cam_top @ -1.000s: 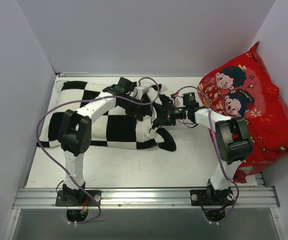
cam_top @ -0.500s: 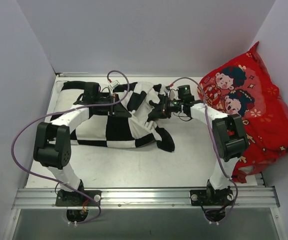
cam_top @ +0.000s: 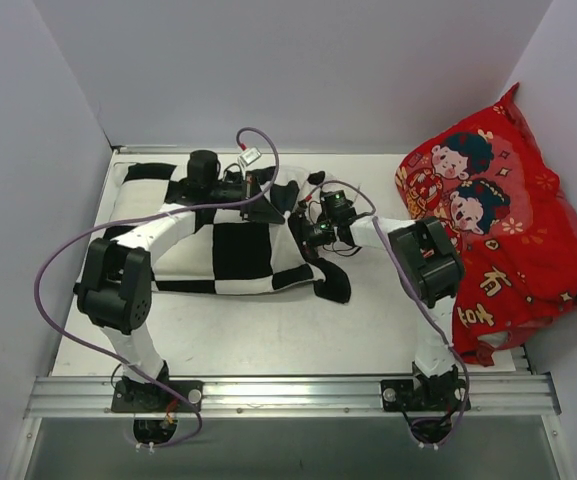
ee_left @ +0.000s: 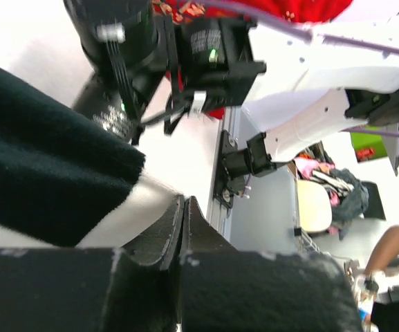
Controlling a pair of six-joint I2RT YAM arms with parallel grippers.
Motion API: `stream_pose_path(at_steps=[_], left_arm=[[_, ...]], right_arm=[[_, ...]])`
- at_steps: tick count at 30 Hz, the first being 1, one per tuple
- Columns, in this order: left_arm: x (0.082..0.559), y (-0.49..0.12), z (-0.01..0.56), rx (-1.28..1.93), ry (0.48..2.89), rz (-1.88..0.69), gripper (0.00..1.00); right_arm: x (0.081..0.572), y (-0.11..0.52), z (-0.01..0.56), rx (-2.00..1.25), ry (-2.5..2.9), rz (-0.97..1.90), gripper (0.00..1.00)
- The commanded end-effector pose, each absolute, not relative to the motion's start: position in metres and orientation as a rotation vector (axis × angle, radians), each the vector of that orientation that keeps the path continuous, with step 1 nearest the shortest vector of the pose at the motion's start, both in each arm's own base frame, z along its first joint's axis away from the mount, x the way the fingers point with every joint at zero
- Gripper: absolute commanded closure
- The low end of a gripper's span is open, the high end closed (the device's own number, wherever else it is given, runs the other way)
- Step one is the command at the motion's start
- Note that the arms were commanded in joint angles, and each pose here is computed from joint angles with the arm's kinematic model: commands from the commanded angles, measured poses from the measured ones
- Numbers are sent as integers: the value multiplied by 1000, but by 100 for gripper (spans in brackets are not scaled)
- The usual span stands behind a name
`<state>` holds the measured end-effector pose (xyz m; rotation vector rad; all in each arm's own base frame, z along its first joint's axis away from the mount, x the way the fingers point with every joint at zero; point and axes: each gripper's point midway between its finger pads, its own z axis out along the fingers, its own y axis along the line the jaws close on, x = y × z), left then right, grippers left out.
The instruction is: Put the pillow into the pillowcase
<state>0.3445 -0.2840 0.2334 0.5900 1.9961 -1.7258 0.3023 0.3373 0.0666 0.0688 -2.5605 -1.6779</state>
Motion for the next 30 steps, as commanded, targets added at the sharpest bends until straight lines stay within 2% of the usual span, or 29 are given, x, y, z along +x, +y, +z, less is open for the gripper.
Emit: stream_pose_path(at_steps=[1, 2, 3, 5, 6, 7, 11, 14, 17, 19, 20, 21, 22, 23, 24, 25, 27, 28, 30], left_arm=[[341, -301, 262, 732, 1844, -1709, 100], [341, -303, 255, 733, 1853, -1697, 100], [343, -306, 250, 731, 1861, -1692, 100], [341, -315, 238, 756, 1884, -1661, 100], [345, -322, 234, 773, 1891, -1639, 100], [341, -334, 228, 807, 1903, -1628, 100], [349, -363, 179, 856, 2059, -1487, 100], [363, -370, 136, 830, 2192, -1380, 98], [367, -359, 118, 853, 2266, -1309, 75], [366, -350, 140, 903, 2196, -1288, 59], [362, -341, 146, 908, 2177, -1293, 55], [365, -327, 176, 897, 2111, -1273, 52], [367, -315, 189, 878, 2088, -1263, 40], [364, -299, 192, 840, 2112, -1261, 9], [363, -284, 212, 807, 2085, -1248, 3], [376, -250, 217, 702, 2108, -1228, 3], [371, -203, 221, 572, 2177, -1197, 3], [383, -159, 218, 506, 2183, -1105, 2], [373, -101, 213, 378, 2276, -999, 3]], right_arm=[[306, 306, 87, 41, -2577, -1705, 45], [307, 297, 107, 108, -2617, -1764, 41], [302, 284, 112, 70, -2623, -1730, 33], [304, 256, 133, 85, -2701, -1720, 24], [291, 242, 131, 98, -2708, -1650, 20], [293, 226, 136, 65, -2728, -1640, 13], [296, 174, 149, -17, -2873, -1551, 12], [293, 141, 142, 20, -2988, -1384, 15], [285, 138, 134, 113, -2999, -1310, 18], [275, 134, 114, 196, -3016, -1185, 19], [272, 130, 104, 291, -3038, -1123, 19], [266, 128, 92, 360, -3051, -1023, 18], [260, 125, 81, 388, -3048, -968, 17], [263, 122, 73, 446, -3069, -921, 16], [263, 121, 67, 478, -3081, -882, 14], [264, 119, 61, 508, -3089, -839, 14], [269, 118, 52, 579, -3100, -795, 12], [270, 116, 44, 623, -3098, -723, 11], [274, 112, 35, 693, -3098, -648, 11]])
